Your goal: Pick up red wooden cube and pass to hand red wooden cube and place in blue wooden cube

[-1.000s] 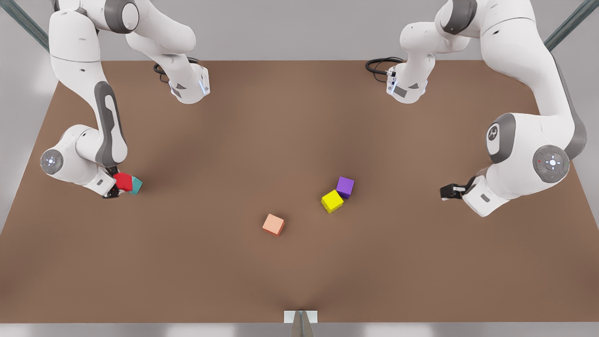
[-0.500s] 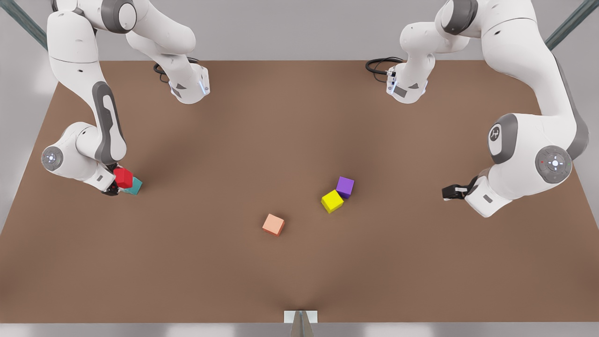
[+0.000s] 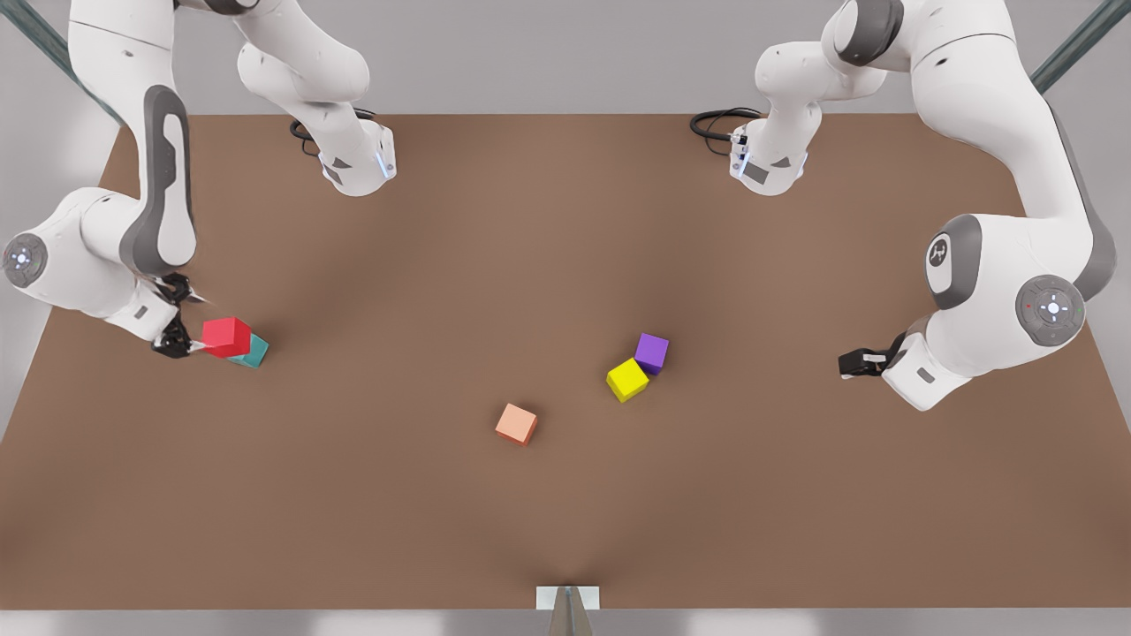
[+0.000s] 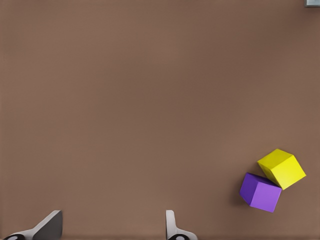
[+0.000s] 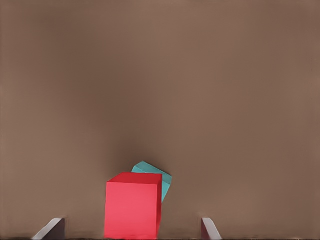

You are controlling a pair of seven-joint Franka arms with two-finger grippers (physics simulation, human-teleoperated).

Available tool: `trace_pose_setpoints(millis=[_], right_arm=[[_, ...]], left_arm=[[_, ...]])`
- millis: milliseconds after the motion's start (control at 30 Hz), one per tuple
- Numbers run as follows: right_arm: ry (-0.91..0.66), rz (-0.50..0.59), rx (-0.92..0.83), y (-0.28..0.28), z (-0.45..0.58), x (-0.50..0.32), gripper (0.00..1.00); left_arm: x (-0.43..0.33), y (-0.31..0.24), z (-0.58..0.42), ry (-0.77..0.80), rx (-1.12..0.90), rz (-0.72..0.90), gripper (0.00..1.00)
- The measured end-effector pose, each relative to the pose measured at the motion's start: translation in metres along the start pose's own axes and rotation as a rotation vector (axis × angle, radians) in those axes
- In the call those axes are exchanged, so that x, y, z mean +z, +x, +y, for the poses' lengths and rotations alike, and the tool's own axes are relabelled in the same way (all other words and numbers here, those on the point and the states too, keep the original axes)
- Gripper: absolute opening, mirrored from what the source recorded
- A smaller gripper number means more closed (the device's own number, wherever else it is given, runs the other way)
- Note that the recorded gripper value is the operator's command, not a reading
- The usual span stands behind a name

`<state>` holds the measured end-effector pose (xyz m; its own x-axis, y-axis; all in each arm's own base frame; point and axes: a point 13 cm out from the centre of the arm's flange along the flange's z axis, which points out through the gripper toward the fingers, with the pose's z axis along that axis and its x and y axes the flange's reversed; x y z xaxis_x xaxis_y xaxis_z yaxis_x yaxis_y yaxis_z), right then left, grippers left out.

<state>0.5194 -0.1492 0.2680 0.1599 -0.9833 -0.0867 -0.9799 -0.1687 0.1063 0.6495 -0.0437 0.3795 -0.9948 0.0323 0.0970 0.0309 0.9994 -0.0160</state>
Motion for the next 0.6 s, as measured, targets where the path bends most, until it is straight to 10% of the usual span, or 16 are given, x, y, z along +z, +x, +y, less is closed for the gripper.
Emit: trace_pose_setpoints(millis=[233,600], right_arm=[[-0.053,0.096,0.276,-0.158,-0.132,-0.047,1.00],[0.008,0.108,0.906,-0.171,-0.028,-0.181,1.00]], left_arm=[[0.000,0.000,0.000,0.000,-0.001,0.000,1.00],[0.000,0.000,0.000,0.000,-0.003,0.000,1.00]])
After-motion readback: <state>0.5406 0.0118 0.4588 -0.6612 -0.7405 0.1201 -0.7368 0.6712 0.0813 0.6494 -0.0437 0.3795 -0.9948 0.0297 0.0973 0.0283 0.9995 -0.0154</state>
